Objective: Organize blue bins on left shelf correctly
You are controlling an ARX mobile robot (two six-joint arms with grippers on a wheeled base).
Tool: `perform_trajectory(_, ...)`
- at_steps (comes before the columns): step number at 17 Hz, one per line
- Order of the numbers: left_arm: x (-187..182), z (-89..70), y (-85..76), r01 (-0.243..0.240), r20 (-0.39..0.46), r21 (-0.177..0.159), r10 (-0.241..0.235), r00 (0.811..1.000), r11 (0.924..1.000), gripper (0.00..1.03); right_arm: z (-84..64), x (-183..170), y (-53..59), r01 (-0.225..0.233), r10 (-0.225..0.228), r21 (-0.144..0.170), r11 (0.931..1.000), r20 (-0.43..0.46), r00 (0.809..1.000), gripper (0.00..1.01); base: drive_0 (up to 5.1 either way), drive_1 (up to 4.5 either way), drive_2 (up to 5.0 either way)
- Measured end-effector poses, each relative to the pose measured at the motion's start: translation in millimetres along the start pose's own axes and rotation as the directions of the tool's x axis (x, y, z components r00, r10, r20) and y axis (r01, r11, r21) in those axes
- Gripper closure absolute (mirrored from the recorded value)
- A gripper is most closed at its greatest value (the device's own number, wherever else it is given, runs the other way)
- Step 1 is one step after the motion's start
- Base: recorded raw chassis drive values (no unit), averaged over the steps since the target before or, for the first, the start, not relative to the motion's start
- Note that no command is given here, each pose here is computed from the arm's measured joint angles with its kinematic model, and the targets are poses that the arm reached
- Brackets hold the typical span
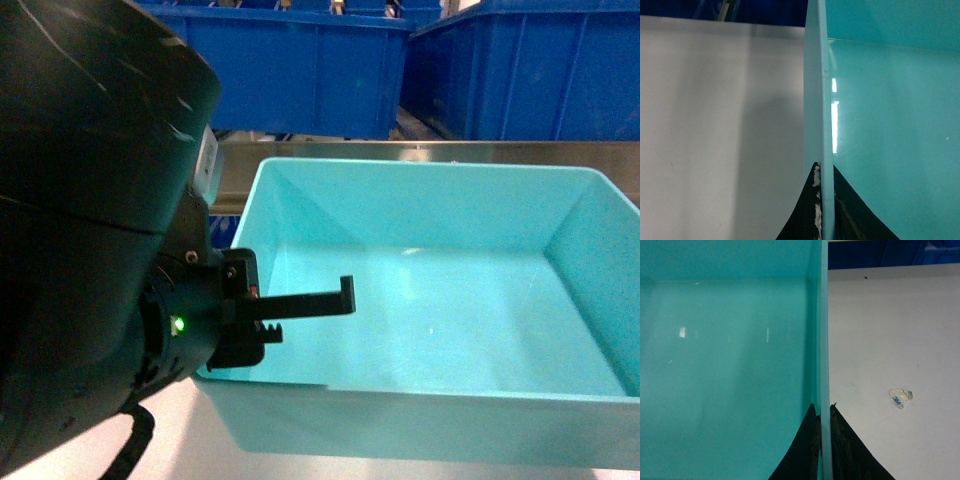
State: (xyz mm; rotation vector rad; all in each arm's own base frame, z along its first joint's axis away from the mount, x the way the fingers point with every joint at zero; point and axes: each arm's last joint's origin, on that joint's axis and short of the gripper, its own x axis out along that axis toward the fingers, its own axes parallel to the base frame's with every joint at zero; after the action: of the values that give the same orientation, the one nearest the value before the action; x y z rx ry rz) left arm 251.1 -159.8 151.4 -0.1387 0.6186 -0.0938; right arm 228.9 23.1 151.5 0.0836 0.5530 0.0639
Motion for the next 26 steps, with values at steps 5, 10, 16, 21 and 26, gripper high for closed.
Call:
perform_trajectory(5,-6.2,5.6,0.6,-0.002,0.035,0.015,0.002,0.999,0.9999,1.01,5.8,-7.0,4.0,0.005,-0.005,-0.008,1.0,0.04,0.999,0.99,0.0,0.0,0.0)
perform_trajectory(10,-6.3,5.6,0.5,-0.001,0.035,0.017,0.001,0.999,0.9999,1.01,5.7,-6.9,4.0,0.005,-0.004,-0.008,1.0,0.039,0.999,0.99,0.0,0.0,0.0)
perform_trajectory(16,-5.8,5.0,0.7,-0.002,0.032,0.018,0.001,0.999,0.9998,1.01,5.6,-6.8,4.1,0.004,-0.004,-0.009,1.0,0.038,0.999,0.99,-1.6,-2.48,4.3)
perform_trajectory(21,-6.0,4.9,0.7,-0.002,0.034,0.021,0.001,0.999,0.9998,1.01,5.9,-7.0,4.1,0.004,-0.004,-0.009,1.0,0.041,0.999,0.99,-3.7,-0.72,4.8)
perform_trajectory(26,-6.0,4.8,0.8,-0.002,0.032,0.025,0.001,0.999,0.9997,1.01,5.6,-6.9,4.1,0.004,-0.004,-0.009,1.0,0.038,0.999,0.99,-4.7,0.95,3.5)
